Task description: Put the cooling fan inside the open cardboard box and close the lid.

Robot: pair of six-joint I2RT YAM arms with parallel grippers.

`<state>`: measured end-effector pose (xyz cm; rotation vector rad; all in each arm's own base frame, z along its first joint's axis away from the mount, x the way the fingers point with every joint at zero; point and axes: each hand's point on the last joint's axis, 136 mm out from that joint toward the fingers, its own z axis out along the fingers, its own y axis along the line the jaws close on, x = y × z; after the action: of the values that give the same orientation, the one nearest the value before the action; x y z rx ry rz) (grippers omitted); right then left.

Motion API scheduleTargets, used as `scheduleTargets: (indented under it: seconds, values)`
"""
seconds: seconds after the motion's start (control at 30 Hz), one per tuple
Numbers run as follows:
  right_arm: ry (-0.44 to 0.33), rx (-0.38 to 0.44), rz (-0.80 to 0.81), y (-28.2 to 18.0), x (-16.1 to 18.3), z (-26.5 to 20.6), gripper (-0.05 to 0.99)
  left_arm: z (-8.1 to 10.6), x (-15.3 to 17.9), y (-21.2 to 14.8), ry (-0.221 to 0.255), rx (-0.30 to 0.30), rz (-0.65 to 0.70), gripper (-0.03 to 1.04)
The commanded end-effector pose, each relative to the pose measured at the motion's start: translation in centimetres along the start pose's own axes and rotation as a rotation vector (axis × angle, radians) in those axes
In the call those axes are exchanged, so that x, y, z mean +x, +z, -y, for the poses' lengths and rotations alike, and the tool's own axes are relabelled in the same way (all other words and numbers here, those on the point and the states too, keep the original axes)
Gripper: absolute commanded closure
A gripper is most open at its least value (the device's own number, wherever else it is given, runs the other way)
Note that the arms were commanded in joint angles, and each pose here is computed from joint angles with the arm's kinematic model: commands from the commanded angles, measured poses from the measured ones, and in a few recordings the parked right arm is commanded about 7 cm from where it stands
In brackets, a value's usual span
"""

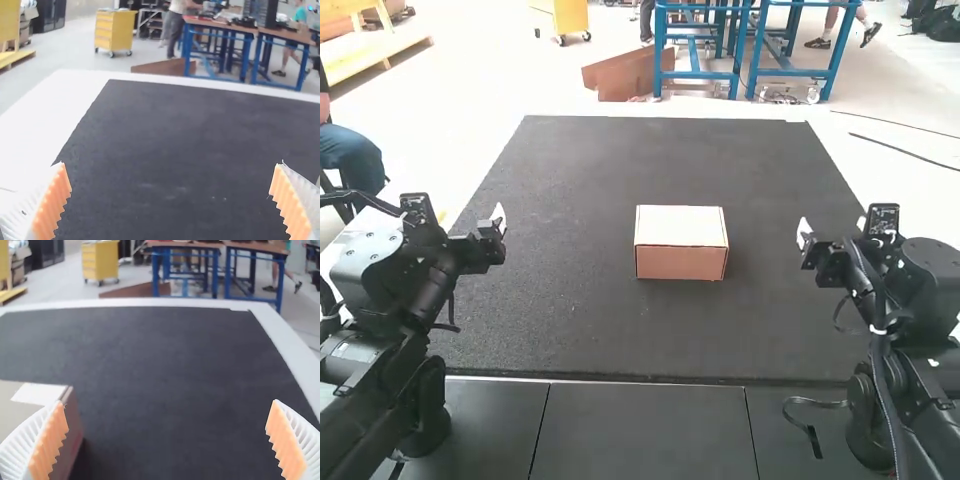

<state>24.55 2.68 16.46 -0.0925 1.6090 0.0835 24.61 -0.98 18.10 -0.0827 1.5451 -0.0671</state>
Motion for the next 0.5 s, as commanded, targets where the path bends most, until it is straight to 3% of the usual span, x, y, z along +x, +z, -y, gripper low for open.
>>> scheduleTargets:
  seconds: [0.0,0.07,0.47]
  values:
    - [0.009,0.033,-0.001,-0.1,0.1,0.7,0.03,1.6,0.1,-0.1,0.024,0.104,0.003,0.06]
    - [0.014,0.033,-0.028,-0.1,0.8,0.7,0.03,1.9,1.1,-0.1,0.065,0.123,-0.036,0.04]
    - [0.02,0.084,-0.051,-0.2,1.4,1.9,0.02,1.6,1.5,-0.1,0.071,0.111,-0.054,0.04]
